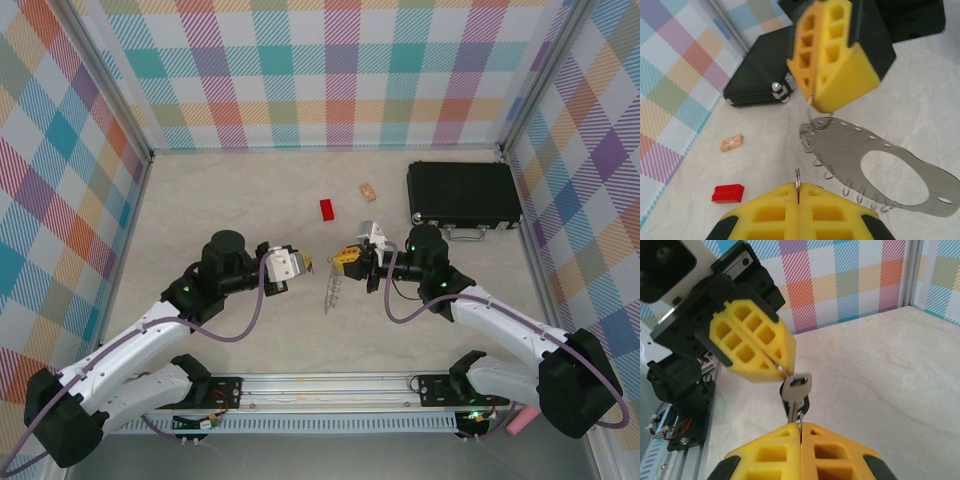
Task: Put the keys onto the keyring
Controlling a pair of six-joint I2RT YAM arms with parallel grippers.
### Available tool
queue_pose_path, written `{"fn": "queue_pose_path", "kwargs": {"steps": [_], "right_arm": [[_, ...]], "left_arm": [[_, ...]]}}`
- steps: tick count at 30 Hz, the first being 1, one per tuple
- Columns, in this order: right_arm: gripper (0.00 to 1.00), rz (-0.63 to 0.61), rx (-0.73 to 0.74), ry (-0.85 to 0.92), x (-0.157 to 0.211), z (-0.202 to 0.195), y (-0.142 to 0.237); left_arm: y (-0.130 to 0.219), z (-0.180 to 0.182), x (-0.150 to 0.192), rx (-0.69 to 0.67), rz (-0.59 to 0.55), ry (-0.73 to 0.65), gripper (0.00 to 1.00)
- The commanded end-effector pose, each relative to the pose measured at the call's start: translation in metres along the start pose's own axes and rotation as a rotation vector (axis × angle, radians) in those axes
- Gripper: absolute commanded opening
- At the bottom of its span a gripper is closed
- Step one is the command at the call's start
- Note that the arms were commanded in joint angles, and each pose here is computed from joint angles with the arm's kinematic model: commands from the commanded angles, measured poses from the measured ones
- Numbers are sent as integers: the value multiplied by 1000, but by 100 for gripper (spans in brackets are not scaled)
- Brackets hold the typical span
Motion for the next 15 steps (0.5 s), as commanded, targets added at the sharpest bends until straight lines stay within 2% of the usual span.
{"fn": "queue_pose_path", "kwargs": {"steps": [1, 15], "right_arm": [[0, -18, 12, 64, -14, 1, -3], [0, 7, 6, 58, -8, 2, -8]], "left_arm": [[-4, 4, -11, 3, -24, -66, 0], [-17, 7, -14, -19, -24, -80, 0]]}}
Point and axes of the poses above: each hand's point on the last joint's axis, 136 mm out from that joint toward the fingers, its own y axis back along the fingers, its own z axis along the line the jaws close on, x = y × z, the point moved 10 cm from there along y, back along the fingers, and after that the axes turned 7 degrees about -y, right-handed, at the moved point
